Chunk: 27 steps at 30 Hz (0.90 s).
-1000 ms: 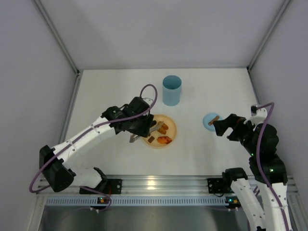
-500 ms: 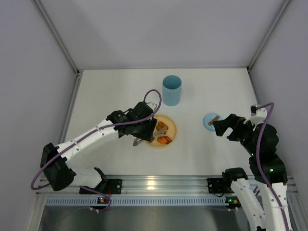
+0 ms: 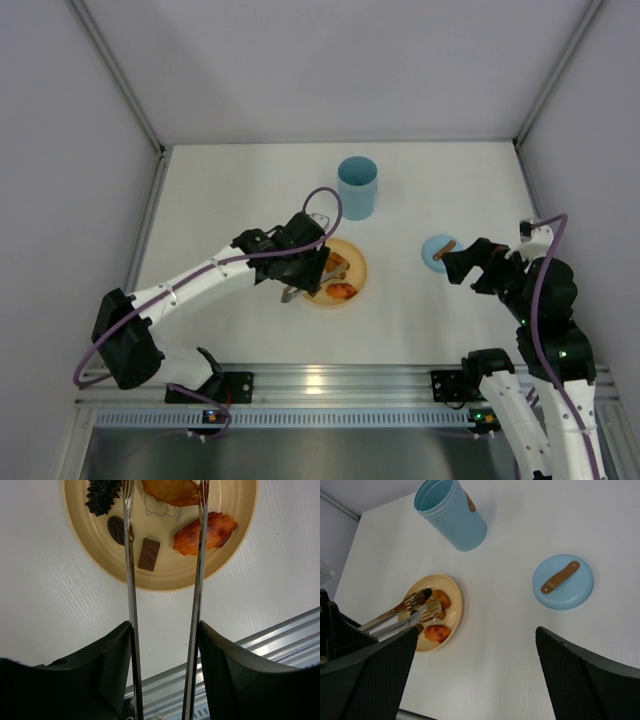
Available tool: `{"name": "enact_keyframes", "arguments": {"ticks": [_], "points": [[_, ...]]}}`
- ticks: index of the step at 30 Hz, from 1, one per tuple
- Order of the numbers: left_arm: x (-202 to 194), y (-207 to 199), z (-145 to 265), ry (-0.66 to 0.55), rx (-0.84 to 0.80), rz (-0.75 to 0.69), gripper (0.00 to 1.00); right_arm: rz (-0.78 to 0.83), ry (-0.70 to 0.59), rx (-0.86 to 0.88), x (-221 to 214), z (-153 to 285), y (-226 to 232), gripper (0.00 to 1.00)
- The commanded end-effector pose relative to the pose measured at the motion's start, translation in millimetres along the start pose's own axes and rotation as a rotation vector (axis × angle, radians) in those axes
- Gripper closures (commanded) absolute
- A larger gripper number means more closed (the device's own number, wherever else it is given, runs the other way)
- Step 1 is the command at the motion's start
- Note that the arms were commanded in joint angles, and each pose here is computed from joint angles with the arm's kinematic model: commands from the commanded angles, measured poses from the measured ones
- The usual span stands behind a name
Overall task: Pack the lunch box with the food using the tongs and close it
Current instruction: Pick up the fake food from the plate.
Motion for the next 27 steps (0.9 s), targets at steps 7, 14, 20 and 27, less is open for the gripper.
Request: {"name": "enact_keyframes", "arguments": {"ticks": [7, 14, 20, 27], "points": [[5, -6, -9, -0.021, -0.004, 0.002, 0.42, 0.009, -0.008, -0.008, -1, 2, -3, 0.01], [0, -7, -15, -0.008, -0.002, 0.004, 0.42, 0.010, -0.006, -0.011, -2, 3, -4, 0.01], [-3, -8, -16, 0.002, -0.011, -0.002, 0.42, 0.012, -0.008, -0.012, -2, 3, -4, 0.01], [-10, -7, -16, 0.013, -0.016, 0.001, 0.42, 0.012, -0.012, -0.014, 0, 5, -4, 0.01]]}}
Point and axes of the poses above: each gripper's point midway between its finger pads, its own z axis back along the fingers, its own y axis along the line the jaws close on, x = y × z, the point moved 2 cm from there along z, back along the fingers, and after that the axes turned 2 degrees about -z, right-handed, at the moved point
